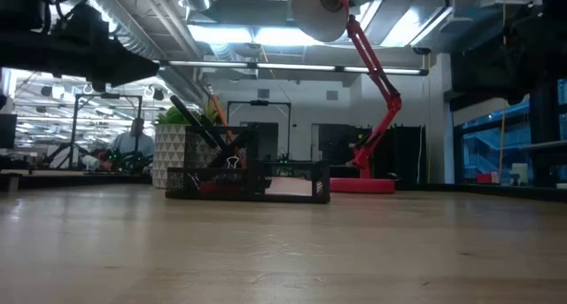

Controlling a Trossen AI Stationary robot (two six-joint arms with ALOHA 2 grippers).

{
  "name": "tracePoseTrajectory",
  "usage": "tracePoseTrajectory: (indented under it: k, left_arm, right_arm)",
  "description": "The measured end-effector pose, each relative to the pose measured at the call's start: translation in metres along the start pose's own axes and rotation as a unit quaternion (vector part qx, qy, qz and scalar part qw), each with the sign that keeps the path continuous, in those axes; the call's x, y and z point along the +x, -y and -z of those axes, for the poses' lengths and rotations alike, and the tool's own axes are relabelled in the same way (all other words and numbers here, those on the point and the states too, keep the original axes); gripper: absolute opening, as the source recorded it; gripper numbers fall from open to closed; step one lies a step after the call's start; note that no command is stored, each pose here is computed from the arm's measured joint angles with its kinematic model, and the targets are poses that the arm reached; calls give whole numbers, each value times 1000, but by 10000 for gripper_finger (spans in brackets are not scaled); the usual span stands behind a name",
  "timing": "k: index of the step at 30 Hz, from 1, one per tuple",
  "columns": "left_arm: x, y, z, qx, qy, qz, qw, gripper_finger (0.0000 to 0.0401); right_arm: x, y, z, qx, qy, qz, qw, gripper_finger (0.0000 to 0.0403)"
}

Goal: Pick and place office supplies into organizer
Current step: Return to Home Position

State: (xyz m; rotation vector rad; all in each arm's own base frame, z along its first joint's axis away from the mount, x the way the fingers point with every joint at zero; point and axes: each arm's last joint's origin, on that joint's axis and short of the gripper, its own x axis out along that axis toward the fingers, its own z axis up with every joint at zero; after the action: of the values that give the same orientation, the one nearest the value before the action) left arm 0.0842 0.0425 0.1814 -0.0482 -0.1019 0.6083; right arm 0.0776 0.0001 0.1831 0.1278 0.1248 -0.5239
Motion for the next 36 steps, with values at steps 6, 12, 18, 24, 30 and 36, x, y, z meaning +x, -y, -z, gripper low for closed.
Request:
tracePoseTrajectory:
  k: [6,12,18,24,30,36]
  left_arm:
    - [1,0,10,-3,-10,0,1000,127]
    - [1,0,11,-2,-12,-1,1000,127]
    - [1,0,11,3,-12,-4,1000,127]
    - [2,-1,11,-1,-13,-4,1000,127]
    - [2,-1,11,-1,-13,-5,1000,127]
    - [2,-1,11,-1,-13,-5,1000,127]
  right_arm:
    - [0,1,1,4,-5,6,1000,80]
    - [3,0,7,6,1,23,1000,80]
    - [5,-1,11,0,13,33,999,80]
    - [6,-5,4,-14,27,-31,999,80]
    - [10,2,0,-32,51,31,998,80]
    - [21,9,5,-35,98,54,993,80]
